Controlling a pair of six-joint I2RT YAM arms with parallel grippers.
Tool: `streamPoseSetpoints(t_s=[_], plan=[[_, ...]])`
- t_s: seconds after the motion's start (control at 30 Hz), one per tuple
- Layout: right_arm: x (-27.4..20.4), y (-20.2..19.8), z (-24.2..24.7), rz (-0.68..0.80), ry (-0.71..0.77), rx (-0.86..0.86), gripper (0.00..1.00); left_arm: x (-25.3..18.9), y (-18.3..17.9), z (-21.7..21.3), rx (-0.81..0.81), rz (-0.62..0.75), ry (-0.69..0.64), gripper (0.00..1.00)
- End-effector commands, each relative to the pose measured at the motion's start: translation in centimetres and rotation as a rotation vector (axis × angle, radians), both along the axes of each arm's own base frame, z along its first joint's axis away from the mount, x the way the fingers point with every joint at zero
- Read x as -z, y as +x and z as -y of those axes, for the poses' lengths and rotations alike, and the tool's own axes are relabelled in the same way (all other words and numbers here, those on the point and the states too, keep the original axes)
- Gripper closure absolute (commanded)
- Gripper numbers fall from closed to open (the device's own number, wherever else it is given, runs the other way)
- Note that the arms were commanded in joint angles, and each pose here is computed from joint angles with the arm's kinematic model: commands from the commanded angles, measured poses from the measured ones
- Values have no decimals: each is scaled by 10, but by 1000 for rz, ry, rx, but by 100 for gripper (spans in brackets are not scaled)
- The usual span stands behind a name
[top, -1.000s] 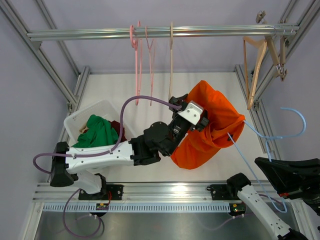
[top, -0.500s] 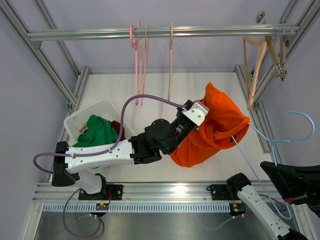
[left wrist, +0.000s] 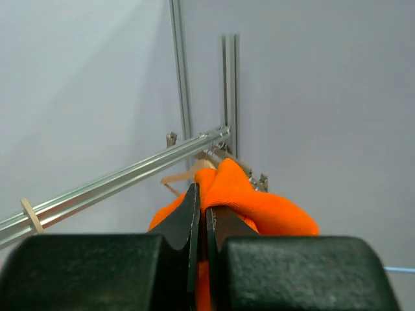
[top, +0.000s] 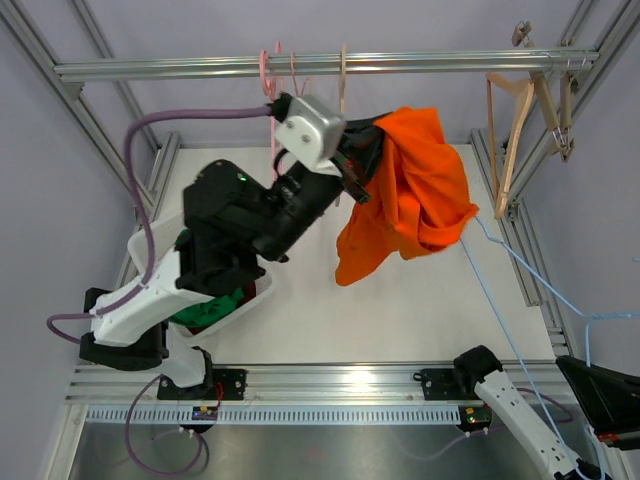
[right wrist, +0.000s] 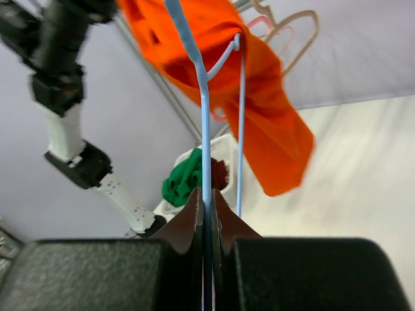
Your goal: Remove the t-shirt from the hanger
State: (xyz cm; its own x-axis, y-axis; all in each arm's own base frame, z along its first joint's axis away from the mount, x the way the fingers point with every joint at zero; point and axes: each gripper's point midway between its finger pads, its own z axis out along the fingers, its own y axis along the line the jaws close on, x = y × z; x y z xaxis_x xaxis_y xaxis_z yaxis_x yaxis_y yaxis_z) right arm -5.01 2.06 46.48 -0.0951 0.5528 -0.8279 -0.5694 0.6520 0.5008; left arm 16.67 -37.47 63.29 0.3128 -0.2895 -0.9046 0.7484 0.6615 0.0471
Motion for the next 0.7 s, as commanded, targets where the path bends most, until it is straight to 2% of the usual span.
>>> streamPoseSetpoints(t_s=[0.0, 0.13, 0.23, 0.3, 0.47, 0.5, 0.67], plan=[[37, 24, 16, -137, -87, 133, 100, -48, -25, -37, 110, 12, -105, 100], [38, 42, 16, -140, -110, 179, 100, -82, -36, -107, 87, 31, -195, 100], [34, 51, 10, -129, -122, 168, 100, -86, -19, -160, -97, 33, -193, 100], [30, 57, 6, -119, -128, 165, 100, -78, -5, -186, -234, 30, -148, 100], [25, 67, -5, -100, -137, 134, 100, -59, 8, -242, -448, 28, -93, 100], [25, 69, -8, -100, -140, 127, 100, -47, 12, -237, -481, 38, -43, 100], [26, 82, -20, -119, -173, 96, 100, -12, 29, -269, -714, 42, 60, 100]])
